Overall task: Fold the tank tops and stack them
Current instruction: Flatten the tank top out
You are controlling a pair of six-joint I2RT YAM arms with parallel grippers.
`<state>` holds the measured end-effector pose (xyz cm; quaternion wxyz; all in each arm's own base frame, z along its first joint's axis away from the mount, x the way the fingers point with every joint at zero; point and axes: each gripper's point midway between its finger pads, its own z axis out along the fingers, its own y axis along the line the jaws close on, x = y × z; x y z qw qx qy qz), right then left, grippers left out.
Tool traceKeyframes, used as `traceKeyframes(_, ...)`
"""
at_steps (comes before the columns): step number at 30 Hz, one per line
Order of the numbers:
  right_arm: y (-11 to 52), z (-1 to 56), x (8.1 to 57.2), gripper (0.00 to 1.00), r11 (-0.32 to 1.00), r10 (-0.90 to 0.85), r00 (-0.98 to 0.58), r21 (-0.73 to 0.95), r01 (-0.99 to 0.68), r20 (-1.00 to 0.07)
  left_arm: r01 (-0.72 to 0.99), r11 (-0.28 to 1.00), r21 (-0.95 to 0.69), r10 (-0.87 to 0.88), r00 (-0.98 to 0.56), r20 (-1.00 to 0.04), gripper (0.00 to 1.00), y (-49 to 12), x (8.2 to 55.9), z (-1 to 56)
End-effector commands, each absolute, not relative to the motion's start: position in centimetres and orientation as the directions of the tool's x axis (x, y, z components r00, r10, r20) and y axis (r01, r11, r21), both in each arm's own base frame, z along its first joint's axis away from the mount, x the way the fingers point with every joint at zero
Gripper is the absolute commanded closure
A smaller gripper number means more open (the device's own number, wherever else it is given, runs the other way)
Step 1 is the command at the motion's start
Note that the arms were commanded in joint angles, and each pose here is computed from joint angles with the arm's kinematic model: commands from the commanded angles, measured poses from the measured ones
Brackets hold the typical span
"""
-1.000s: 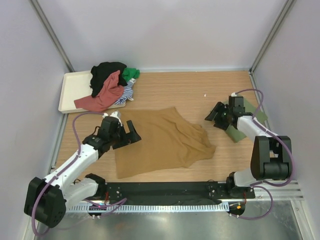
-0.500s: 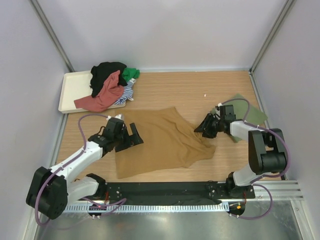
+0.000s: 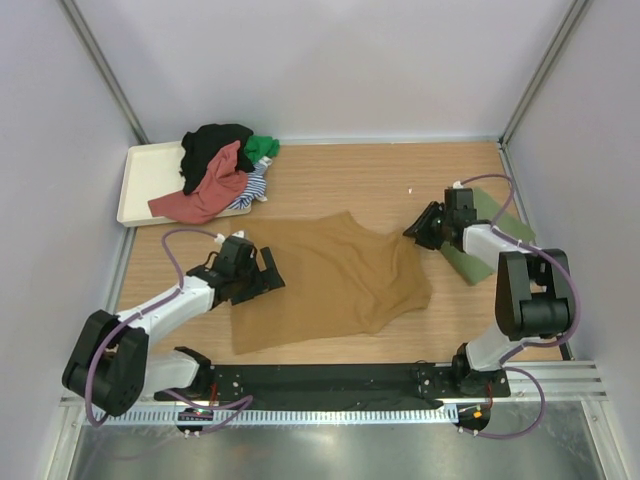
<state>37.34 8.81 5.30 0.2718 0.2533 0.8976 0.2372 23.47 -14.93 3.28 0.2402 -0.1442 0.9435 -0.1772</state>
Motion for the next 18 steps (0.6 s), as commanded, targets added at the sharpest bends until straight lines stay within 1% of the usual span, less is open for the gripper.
traceKeyframes(1, 6.8, 8.0, 39.1, 0.64, 0.767, 0.620, -0.607, 0.549, 0.333, -0.497, -0.218, 0.917, -0.334, -0.345, -0.854, -0.390, 0.02, -13.7, 22.7, 0.9)
traceKeyframes(2, 6.7, 8.1, 39.4, 0.67, 0.767, 0.621, -0.600, 0.548, 0.333, -0.504, -0.217, 0.918, -0.331, -0.342, -0.858, -0.384, 0.02, -13.8, 22.8, 0.7)
traceKeyframes(3, 6.7, 8.1, 39.7, 0.77, 0.769, 0.619, -0.602, 0.546, 0.332, -0.505, -0.217, 0.918, -0.332, -0.341, -0.860, -0.381, 0.02, -13.8, 22.8, 0.6)
traceKeyframes(4, 7.0, 8.0, 39.8, 0.81, 0.768, 0.615, -0.614, 0.553, 0.324, -0.494, -0.215, 0.918, -0.332, -0.338, -0.862, -0.377, 0.02, -13.9, 22.8, 0.6)
traceKeyframes(8, 7.6, 7.0, 40.6, 0.89, 0.759, 0.617, -0.634, 0.566, 0.323, -0.465, -0.211, 0.914, -0.346, -0.343, -0.857, -0.384, 0.03, -14.1, 22.9, 1.0)
traceKeyframes(11, 7.8, 6.3, 40.9, 0.89, 0.757, 0.616, -0.652, 0.562, 0.333, -0.443, -0.208, 0.914, -0.348, -0.344, -0.854, -0.390, 0.03, -14.1, 23.0, 1.4)
traceKeyframes(12, 7.7, 6.2, 41.0, 0.86, 0.762, 0.612, -0.654, 0.555, 0.335, -0.445, -0.209, 0.914, -0.347, -0.343, -0.855, -0.389, 0.03, -14.0, 22.9, 1.6)
traceKeyframes(13, 7.6, 6.0, 40.9, 0.79, 0.762, 0.612, -0.657, 0.550, 0.340, -0.441, -0.209, 0.914, -0.348, -0.343, -0.855, -0.390, 0.02, -14.0, 22.8, 1.8)
traceKeyframes(14, 7.5, 6.1, 40.8, 0.70, 0.766, 0.610, -0.654, 0.545, 0.341, -0.448, -0.207, 0.913, -0.351, -0.344, -0.854, -0.391, 0.02, -14.0, 22.9, 2.0)
traceKeyframes(15, 7.2, 5.8, 40.4, 0.57, 0.771, 0.609, -0.650, 0.532, 0.351, -0.454, -0.202, 0.911, -0.360, -0.346, -0.848, -0.401, 0.03, -14.1, 22.9, 2.5)
traceKeyframes(16, 7.0, 6.3, 40.4, 0.52, 0.774, 0.608, -0.640, 0.532, 0.345, -0.470, -0.204, 0.911, -0.359, -0.348, -0.847, -0.402, 0.03, -14.0, 22.8, 2.6)
traceKeyframes(17, 6.9, 6.2, 40.2, 0.45, 0.778, 0.604, -0.639, 0.525, 0.344, -0.476, -0.208, 0.911, -0.355, -0.352, -0.841, -0.411, 0.02, -13.7, 22.8, 2.8)
traceKeyframes(18, 6.7, 6.0, 40.0, 0.42, 0.779, 0.605, -0.637, 0.521, 0.349, -0.479, -0.216, 0.914, -0.344, -0.354, -0.839, -0.412, 0.02, -13.4, 22.6, 2.9)
